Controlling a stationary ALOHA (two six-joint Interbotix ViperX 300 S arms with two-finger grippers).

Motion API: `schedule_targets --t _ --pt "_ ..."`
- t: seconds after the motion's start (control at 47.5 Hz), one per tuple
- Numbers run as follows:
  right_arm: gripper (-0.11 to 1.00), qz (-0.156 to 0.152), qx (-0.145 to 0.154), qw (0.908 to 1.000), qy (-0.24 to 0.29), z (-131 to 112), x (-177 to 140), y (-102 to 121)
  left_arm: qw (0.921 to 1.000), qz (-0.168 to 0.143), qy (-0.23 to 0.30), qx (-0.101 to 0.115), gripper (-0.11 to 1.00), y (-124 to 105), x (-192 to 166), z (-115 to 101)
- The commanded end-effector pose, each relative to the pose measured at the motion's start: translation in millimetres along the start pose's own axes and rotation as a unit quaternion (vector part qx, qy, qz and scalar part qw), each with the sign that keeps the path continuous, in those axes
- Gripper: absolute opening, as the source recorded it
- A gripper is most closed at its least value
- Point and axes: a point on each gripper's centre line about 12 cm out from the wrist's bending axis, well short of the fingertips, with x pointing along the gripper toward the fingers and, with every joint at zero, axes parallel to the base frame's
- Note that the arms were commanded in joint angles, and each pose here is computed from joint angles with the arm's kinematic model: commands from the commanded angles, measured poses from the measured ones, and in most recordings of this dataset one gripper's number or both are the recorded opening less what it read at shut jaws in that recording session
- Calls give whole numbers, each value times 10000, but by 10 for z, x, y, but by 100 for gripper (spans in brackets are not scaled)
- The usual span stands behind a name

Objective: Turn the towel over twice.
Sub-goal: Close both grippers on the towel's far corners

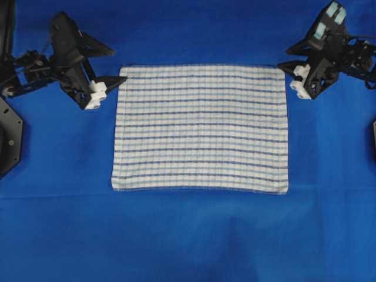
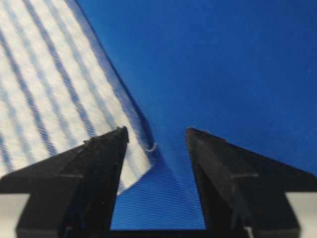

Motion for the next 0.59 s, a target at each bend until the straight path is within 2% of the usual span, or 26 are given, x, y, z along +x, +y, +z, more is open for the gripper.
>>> schedule_targets --t 0.0,0.211,0.337,0.421,0.485,0.569 --pt "57 -52 30 10000 -39 29 84 -39 10000 84 -30 -34 86 49 90 -15" --pt "56 -91 52 9997 229 -103 230 -68 9991 209 356 -84 84 132 278 -223" --pt "55 -99 65 9997 229 -103 237 -73 9984 242 519 -39 81 159 355 -289" --pt "51 -99 72 9997 228 -103 237 -73 9977 255 627 -15 69 172 362 -316" --pt "43 -91 60 9997 236 -105 237 -68 9971 255 712 1 53 176 365 -329" --pt "24 -93 67 9996 244 -98 240 -68 9966 243 781 26 30 171 364 -338"
